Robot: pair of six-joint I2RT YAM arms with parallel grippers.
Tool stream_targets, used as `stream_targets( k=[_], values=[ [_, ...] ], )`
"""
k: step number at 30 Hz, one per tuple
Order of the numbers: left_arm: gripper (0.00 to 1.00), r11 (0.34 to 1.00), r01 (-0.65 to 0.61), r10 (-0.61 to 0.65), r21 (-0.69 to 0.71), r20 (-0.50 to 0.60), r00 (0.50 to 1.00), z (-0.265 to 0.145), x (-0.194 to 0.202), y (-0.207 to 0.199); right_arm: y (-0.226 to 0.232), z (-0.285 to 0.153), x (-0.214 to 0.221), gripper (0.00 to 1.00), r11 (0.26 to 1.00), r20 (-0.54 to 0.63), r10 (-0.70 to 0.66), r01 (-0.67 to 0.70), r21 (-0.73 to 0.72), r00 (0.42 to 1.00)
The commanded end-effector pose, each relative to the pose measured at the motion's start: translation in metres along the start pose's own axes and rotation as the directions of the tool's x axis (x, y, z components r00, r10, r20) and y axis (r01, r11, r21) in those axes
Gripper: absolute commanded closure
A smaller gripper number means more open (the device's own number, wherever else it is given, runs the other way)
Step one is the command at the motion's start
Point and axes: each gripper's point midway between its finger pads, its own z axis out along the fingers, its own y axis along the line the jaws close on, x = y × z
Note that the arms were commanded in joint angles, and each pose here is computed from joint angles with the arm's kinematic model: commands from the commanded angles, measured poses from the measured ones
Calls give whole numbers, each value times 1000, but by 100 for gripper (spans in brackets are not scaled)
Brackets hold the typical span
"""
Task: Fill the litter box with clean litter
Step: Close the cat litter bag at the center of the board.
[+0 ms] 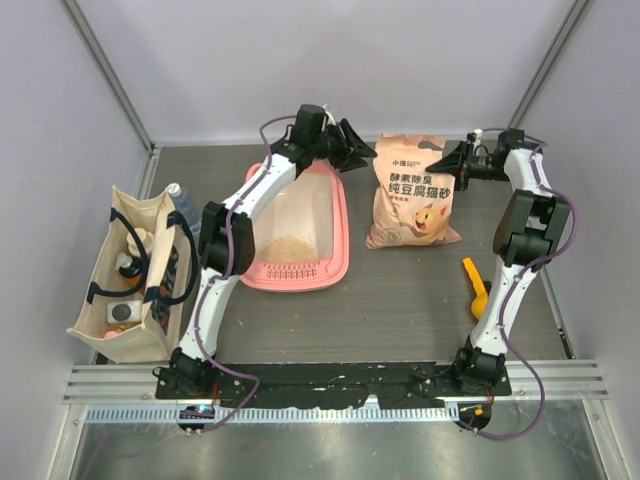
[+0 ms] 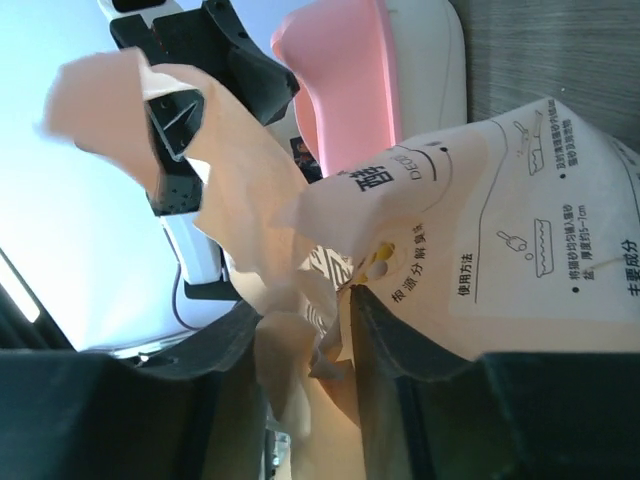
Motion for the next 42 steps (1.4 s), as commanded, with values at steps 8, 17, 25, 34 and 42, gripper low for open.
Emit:
stream_targets(
  k=[8,17,25,34,42],
  values=[
    [53,911,-361,364,201,20,931,14,17,-37,29,9,-6,52,980,-6,-200,200,8,980],
    [68,905,-368,376,211,3,927,11,23,-37,21,10,14,54,981,-36,-193,194,20,981],
    [100,947,-225,257,228,-125,958,-3,27,-20,34,7,18,99,985,-98,52,-67,-160,994],
    [100,991,105,-80,84,-255,964,-32,29,-14,29,-13,54,99,914,-122,365,-380,-142,923],
    [100,899,375,-415,-226,-163,895,-29,51,34,-4,-28,61,99,823,-103,541,-550,-143,835]
  ],
)
